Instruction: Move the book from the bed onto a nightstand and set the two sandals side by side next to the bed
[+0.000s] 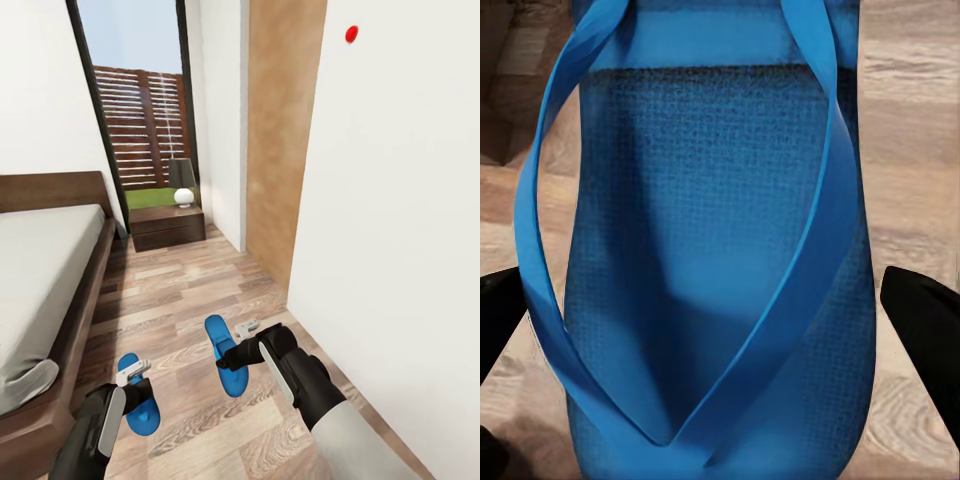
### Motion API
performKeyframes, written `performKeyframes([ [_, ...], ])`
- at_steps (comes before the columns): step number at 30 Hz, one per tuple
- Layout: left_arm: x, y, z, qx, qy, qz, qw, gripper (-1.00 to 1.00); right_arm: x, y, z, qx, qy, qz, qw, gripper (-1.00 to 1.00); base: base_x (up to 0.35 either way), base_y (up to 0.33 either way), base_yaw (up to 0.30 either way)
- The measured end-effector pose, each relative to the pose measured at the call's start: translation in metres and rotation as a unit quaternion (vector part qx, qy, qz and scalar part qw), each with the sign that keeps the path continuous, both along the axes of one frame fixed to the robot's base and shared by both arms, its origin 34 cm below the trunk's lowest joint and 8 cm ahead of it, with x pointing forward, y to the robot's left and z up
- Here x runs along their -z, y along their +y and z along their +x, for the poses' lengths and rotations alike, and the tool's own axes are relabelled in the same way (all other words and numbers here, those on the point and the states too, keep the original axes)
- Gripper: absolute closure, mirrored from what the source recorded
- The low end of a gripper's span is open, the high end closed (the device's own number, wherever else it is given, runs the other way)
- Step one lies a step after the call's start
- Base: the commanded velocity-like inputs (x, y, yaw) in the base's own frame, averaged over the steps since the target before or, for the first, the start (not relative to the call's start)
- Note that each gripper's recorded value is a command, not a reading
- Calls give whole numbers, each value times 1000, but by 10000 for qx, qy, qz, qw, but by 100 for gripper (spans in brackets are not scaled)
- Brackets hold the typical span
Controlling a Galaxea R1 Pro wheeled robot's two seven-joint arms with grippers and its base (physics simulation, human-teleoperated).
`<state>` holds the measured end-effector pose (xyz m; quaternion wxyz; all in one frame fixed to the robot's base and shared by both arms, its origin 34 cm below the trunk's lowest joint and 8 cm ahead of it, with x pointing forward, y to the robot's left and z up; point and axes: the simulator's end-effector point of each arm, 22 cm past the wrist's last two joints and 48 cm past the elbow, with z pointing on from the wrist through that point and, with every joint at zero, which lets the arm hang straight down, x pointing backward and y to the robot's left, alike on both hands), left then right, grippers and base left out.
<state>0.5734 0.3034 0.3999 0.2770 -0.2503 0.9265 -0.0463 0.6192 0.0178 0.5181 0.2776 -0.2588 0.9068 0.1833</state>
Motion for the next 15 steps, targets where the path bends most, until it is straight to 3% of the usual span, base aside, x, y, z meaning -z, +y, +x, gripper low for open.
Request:
performKeyframes([
  [15, 0, 1, 0, -6, 1, 5, 10000, 100, 0, 0, 0, 0, -1, 3, 10000, 100, 325, -45, 269],
])
